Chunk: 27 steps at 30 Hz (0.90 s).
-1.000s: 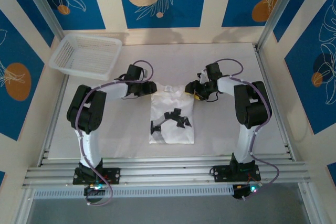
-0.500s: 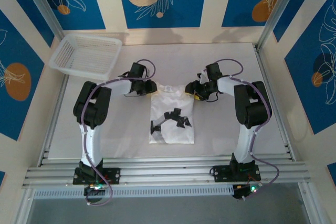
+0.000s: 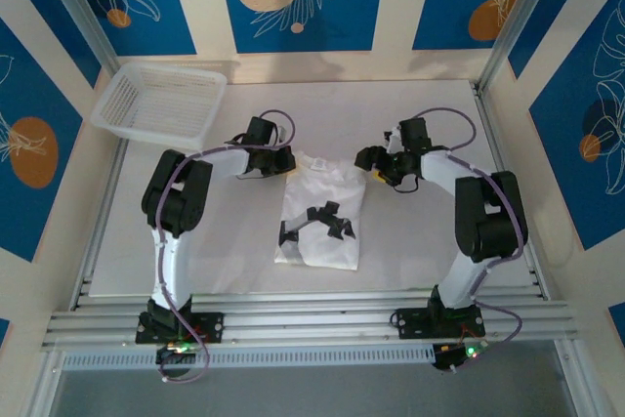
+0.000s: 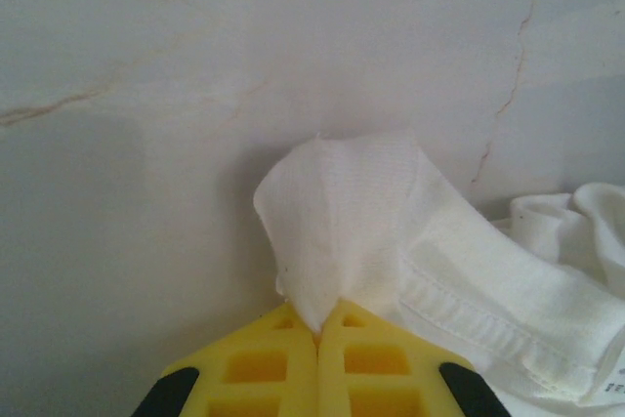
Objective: Fold the inside-out t-shirt
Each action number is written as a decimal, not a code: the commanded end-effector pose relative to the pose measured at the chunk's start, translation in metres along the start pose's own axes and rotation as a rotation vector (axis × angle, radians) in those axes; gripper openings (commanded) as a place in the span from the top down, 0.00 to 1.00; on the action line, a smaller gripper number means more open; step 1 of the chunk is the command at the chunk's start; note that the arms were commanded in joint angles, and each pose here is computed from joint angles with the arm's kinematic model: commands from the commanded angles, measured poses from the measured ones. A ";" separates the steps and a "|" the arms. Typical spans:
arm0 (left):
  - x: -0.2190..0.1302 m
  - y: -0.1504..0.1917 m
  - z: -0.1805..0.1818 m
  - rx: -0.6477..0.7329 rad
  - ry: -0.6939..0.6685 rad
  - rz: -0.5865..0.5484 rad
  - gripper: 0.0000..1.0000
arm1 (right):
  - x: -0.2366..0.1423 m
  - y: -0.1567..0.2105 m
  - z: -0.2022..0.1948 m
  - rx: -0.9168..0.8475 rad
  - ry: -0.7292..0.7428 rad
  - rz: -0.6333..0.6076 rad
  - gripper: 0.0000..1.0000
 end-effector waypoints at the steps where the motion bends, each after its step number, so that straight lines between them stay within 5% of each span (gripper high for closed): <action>1: 0.002 0.023 0.007 0.008 -0.034 0.083 1.00 | 0.012 0.003 -0.014 0.030 0.030 0.015 0.28; 11: 0.008 0.032 0.003 0.012 0.012 0.110 1.00 | 0.069 0.022 0.000 0.025 -0.037 0.173 0.33; 17: 0.003 0.035 -0.001 -0.026 0.047 0.092 1.00 | 0.086 0.025 0.006 0.075 -0.083 0.191 0.65; 21: -0.008 0.027 -0.013 -0.010 0.074 0.067 1.00 | 0.072 0.011 0.021 0.037 -0.110 0.162 0.96; 27: -0.093 -0.024 -0.088 0.050 0.282 -0.075 1.00 | -0.007 -0.047 0.102 -0.137 -0.243 0.021 1.00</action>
Point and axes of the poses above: each hand's point on the last joint's axis, 136 mm out from that joint toward the fingers, its own x axis out along the fingers, its own z axis along the line the jaws close on, y = z × x, the point moved 3 cm from there along -x, back along the fingers, and after that the axes turned 9 degrees about -x, right-handed, at the moved point
